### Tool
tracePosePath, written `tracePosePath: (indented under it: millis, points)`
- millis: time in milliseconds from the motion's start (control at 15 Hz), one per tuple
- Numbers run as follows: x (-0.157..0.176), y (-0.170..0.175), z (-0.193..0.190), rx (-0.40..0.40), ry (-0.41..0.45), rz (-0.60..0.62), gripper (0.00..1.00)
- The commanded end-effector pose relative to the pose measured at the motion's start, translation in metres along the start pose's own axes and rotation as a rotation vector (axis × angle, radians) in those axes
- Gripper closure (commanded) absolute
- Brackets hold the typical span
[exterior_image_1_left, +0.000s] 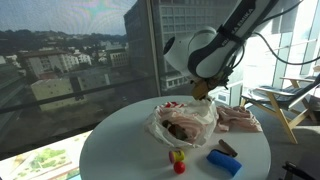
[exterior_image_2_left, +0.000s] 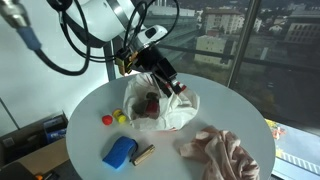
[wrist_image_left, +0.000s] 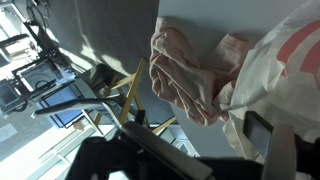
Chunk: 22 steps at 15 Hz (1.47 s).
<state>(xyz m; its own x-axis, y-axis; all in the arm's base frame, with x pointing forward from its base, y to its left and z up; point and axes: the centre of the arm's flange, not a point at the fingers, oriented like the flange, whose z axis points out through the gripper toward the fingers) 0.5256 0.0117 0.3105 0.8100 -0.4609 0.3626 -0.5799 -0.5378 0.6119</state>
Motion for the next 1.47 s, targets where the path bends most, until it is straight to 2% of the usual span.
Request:
tracePosePath:
  millis: [0,333,467,600,733,1067,1400]
  points:
    - [0.001,0.039,-0.002,0.162,-0.070,0.095,0.00]
    - [0.009,0.078,-0.007,0.383,-0.158,0.229,0.00]
    - [0.012,0.092,-0.008,0.393,-0.151,0.266,0.00]
    - [0.013,0.097,0.000,0.371,-0.181,0.273,0.00]
    - [0.018,0.085,0.001,0.347,-0.175,0.274,0.00]
    - [0.015,0.083,0.005,0.340,-0.182,0.268,0.00]
    - [0.035,0.058,0.042,0.352,-0.267,0.317,0.00]
